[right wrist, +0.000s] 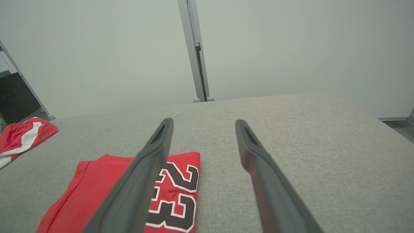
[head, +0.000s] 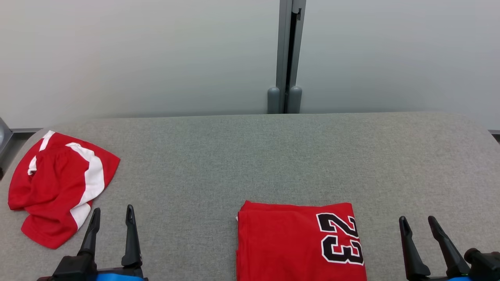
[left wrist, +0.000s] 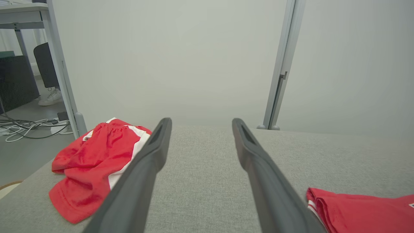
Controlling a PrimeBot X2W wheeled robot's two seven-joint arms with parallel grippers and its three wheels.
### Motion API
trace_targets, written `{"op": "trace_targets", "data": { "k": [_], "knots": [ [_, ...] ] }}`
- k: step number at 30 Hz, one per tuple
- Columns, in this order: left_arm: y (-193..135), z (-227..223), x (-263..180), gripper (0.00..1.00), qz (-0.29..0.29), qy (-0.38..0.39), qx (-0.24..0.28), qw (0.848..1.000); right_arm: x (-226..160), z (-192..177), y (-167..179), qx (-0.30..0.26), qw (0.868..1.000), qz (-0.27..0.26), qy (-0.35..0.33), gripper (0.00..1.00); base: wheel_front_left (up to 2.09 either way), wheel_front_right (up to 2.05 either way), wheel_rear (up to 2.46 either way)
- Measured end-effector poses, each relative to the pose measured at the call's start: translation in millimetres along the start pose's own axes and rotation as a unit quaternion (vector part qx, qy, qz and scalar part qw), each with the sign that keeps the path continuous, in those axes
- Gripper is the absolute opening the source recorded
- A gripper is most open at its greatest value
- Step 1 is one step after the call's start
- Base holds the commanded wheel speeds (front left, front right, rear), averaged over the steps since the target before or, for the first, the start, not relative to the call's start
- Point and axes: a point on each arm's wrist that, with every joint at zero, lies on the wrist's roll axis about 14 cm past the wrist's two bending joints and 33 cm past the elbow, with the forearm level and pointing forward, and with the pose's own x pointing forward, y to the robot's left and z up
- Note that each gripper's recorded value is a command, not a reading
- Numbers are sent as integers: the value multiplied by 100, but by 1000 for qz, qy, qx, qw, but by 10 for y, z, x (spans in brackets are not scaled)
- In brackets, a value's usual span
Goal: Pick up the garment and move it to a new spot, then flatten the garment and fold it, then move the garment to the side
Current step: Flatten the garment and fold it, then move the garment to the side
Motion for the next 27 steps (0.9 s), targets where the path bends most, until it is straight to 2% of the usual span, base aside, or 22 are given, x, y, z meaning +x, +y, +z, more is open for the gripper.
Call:
{"op": "trace_targets", "data": {
  "k": [27],
  "knots": [
    [30,40,-36,100,5,8,0,1000,6,-35,85,6,1000,12,12,100,0,0,0]
  ]
}}
